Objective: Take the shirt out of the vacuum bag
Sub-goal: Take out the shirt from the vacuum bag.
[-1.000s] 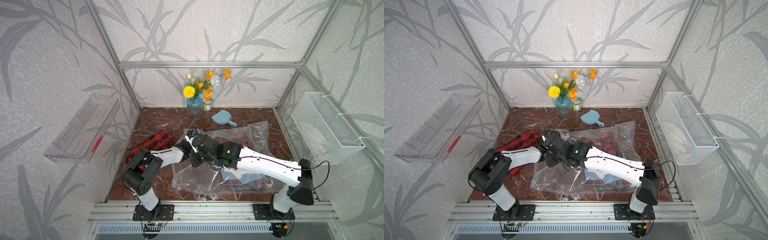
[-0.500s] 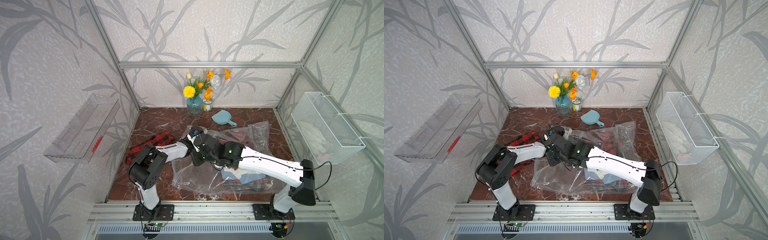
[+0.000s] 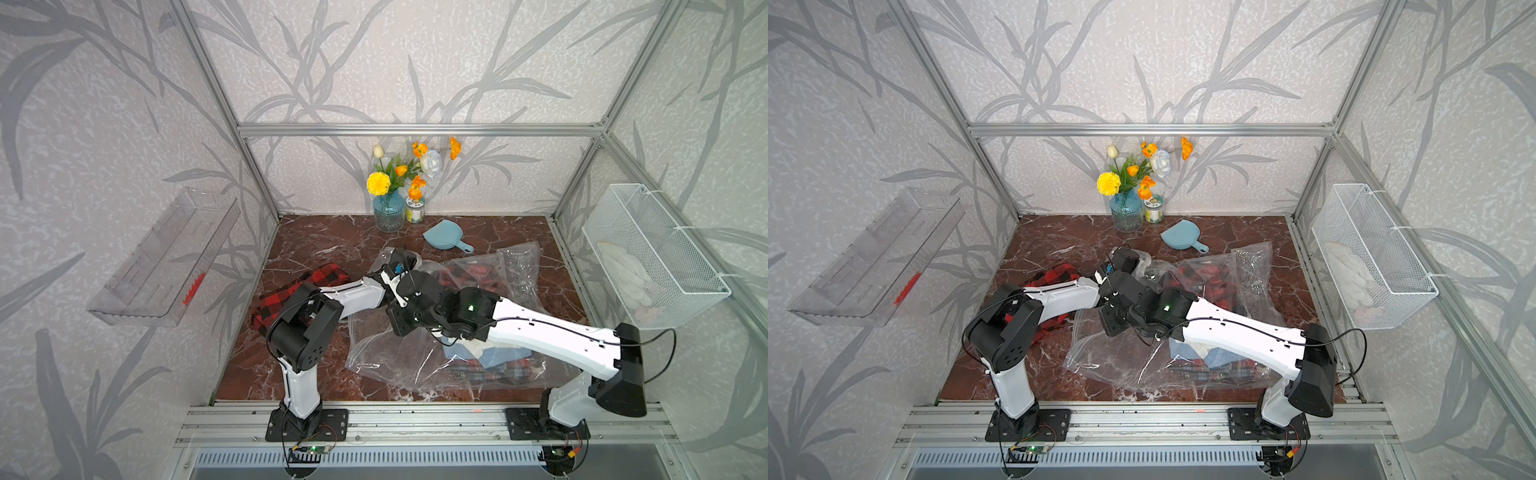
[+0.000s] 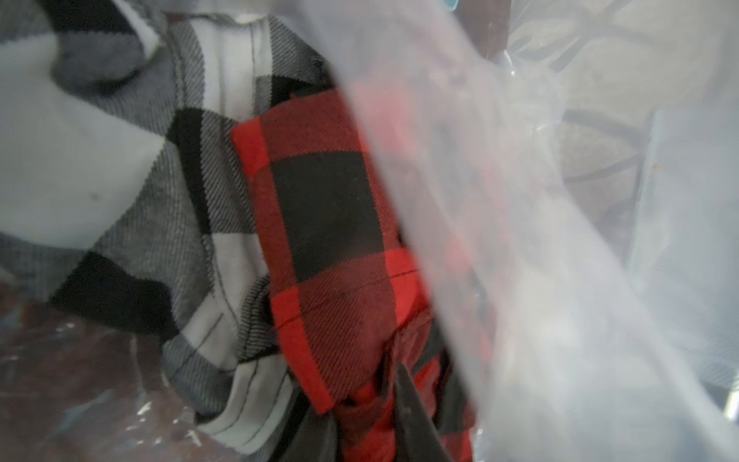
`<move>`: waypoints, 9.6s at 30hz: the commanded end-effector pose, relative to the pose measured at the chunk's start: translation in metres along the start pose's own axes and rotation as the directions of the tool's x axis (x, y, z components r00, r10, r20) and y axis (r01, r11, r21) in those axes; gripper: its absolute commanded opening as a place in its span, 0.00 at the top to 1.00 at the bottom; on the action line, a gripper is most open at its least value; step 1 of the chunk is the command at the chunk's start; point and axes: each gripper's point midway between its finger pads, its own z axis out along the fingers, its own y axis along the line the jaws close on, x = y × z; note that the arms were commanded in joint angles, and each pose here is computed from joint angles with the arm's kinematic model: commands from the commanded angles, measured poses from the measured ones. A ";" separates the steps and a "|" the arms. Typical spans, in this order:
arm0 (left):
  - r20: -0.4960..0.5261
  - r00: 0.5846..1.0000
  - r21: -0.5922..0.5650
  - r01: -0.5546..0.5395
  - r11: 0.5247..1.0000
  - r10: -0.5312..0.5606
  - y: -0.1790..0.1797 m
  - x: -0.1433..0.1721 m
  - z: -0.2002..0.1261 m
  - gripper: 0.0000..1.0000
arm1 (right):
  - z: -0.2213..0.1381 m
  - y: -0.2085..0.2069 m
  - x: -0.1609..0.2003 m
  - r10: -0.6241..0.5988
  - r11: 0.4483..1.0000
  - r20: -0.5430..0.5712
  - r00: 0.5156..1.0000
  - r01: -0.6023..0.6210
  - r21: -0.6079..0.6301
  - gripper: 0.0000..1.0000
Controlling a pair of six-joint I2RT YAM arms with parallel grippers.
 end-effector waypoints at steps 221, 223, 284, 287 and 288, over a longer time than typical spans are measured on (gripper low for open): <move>0.399 0.900 -0.429 0.354 0.831 -0.177 0.181 0.018 -0.262 1.00 | 0.003 -0.316 0.166 0.690 0.537 0.156 0.707 -0.644 0.544 0.93; 0.399 0.898 -0.443 0.363 0.820 -0.182 0.187 0.017 -0.268 1.00 | 0.003 -0.319 0.165 0.693 0.530 0.163 0.703 -0.649 0.546 0.94; 0.179 0.972 -0.710 0.235 0.664 -0.152 0.254 -0.090 -0.272 0.29 | 0.086 -0.251 0.126 0.499 0.789 -0.077 0.863 -0.416 0.452 1.00; 0.221 0.965 -0.709 0.256 0.657 -0.138 0.241 -0.083 -0.289 0.00 | 0.088 -0.273 0.140 0.538 0.741 -0.068 0.840 -0.433 0.513 1.00; 0.232 0.962 -0.701 0.266 0.662 -0.140 0.236 -0.080 -0.294 0.00 | 0.088 -0.281 0.142 0.556 0.725 -0.058 0.829 -0.449 0.523 1.00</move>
